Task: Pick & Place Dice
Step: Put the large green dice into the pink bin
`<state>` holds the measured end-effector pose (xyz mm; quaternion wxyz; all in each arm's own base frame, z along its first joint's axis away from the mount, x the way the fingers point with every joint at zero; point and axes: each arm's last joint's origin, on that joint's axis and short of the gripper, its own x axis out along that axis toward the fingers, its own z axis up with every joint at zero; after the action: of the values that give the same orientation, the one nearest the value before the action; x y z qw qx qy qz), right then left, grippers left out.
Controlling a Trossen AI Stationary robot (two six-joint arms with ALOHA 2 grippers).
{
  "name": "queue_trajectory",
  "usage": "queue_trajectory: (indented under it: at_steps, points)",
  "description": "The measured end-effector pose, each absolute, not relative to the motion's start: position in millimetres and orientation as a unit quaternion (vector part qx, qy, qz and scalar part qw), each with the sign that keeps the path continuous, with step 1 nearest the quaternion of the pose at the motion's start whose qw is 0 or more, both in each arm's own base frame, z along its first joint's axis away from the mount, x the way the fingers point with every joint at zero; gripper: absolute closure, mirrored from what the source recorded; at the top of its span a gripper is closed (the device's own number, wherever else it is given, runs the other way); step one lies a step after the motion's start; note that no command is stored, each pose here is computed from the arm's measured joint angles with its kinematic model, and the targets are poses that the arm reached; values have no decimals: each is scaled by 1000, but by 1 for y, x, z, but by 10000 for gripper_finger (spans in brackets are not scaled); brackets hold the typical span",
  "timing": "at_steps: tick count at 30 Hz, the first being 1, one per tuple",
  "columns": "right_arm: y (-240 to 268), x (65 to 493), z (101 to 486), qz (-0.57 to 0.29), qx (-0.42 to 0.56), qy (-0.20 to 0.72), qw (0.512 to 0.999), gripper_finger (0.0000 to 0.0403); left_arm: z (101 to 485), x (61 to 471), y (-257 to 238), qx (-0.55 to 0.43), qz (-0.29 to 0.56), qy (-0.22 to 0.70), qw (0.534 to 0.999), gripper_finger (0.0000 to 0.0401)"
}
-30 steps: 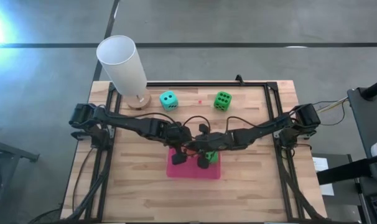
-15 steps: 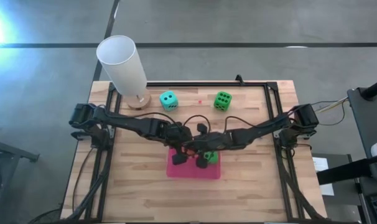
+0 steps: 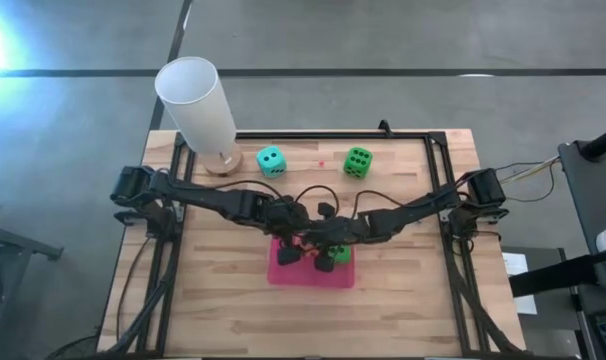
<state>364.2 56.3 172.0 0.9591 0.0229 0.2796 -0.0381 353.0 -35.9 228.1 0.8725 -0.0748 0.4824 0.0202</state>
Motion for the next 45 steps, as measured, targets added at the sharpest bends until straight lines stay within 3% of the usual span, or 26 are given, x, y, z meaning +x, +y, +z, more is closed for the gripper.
queue_trajectory:
  at_steps: [11,23,29,35,45]
  points:
    - [56,357,202,-34,17,238,970,376,241,346,-34,-75,20,474,877,14]
    - [49,320,251,-38,14,250,967,376,266,314,-31,-71,25,505,860,18]
    - [40,292,286,-94,30,214,972,376,275,299,-29,-69,29,508,858,25]
    - [34,266,314,-94,51,179,978,376,286,284,-25,-68,53,486,870,31]
    - [8,246,326,-155,126,185,962,376,298,244,-19,-89,98,428,894,35]
